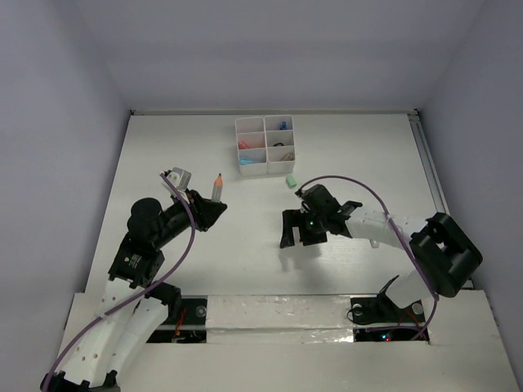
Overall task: Sort the stationery into containers
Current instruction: Pick up the pen cap from the center of the board.
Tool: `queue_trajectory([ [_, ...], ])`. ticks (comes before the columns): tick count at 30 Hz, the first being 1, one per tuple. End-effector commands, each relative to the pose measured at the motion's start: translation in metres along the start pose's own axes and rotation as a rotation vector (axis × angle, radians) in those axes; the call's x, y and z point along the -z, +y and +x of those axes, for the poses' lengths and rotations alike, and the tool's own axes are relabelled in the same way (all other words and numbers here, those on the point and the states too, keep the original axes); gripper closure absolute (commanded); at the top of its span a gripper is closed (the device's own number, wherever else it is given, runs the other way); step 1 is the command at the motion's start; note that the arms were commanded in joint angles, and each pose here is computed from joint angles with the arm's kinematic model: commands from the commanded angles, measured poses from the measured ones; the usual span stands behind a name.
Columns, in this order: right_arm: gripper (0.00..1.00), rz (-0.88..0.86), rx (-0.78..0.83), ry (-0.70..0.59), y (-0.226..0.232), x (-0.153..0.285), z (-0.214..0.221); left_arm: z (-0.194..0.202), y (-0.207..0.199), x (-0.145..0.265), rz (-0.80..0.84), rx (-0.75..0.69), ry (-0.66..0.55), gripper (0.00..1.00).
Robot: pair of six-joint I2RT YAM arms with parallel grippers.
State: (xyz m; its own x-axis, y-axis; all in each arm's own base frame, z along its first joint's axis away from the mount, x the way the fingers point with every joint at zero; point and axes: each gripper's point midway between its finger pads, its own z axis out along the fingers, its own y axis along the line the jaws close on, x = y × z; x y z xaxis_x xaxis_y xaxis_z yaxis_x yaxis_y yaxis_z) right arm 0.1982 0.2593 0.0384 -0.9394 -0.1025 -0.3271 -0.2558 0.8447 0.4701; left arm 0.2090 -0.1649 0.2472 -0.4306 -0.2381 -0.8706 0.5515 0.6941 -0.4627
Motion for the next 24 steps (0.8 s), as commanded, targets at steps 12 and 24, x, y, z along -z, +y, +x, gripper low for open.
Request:
queue_trajectory([
  [12, 0.00, 0.201, -0.006, 0.009, -0.037, 0.019, 0.015, -0.018, -0.010, 0.001, 0.030, -0.040, -0.049, 1.00],
  [24, 0.00, 0.252, 0.030, -0.077, -0.042, 0.007, -0.013, -0.018, -0.009, 0.000, 0.026, -0.039, -0.044, 1.00],
])
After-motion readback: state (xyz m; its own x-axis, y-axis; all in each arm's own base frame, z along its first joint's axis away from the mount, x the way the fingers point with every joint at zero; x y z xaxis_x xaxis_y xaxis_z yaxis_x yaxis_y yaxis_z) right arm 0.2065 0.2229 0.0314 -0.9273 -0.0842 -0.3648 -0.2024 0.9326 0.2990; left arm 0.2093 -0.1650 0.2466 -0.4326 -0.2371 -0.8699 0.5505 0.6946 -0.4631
